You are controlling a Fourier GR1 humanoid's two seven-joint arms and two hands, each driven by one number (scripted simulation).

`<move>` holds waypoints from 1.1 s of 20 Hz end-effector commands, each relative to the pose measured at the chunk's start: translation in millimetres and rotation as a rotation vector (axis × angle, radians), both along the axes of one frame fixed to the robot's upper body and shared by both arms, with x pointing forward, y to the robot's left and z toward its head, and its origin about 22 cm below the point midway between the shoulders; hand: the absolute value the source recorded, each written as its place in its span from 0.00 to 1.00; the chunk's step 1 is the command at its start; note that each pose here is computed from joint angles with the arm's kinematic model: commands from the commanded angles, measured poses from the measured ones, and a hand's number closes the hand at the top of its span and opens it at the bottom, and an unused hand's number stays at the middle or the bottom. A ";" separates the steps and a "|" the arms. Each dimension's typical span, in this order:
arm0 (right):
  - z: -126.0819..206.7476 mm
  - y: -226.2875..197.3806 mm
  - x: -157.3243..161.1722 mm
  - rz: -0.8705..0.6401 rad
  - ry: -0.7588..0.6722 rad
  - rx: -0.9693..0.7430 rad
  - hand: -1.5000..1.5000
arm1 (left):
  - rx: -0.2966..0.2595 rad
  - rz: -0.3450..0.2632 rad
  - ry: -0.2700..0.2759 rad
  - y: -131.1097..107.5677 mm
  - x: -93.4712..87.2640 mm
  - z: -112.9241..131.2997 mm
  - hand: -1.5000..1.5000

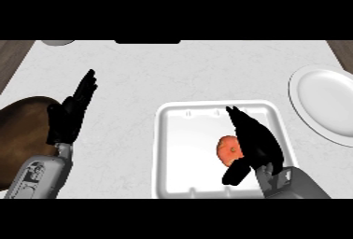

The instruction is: Pick the squash from the tray and place it in the plate

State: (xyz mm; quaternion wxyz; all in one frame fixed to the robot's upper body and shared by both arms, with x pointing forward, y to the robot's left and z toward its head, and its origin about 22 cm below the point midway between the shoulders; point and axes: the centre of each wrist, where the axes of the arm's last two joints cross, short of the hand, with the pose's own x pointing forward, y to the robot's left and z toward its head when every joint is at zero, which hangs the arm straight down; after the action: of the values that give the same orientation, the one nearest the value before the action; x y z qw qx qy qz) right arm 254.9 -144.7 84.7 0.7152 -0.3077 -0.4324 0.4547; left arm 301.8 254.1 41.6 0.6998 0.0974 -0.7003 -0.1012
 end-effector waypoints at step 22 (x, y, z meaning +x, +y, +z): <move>-68.0 -4.5 16.8 -0.018 0.004 -0.085 1.00 | 0.003 0.001 0.006 3.5 -0.4 -4.9 0.50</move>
State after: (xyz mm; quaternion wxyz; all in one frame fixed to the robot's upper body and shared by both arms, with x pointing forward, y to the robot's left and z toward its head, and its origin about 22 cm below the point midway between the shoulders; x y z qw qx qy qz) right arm 271.6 -160.5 27.8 0.7116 -0.3359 -0.4070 0.4639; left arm 302.3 253.6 37.4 0.7009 0.0982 -0.6997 -0.0973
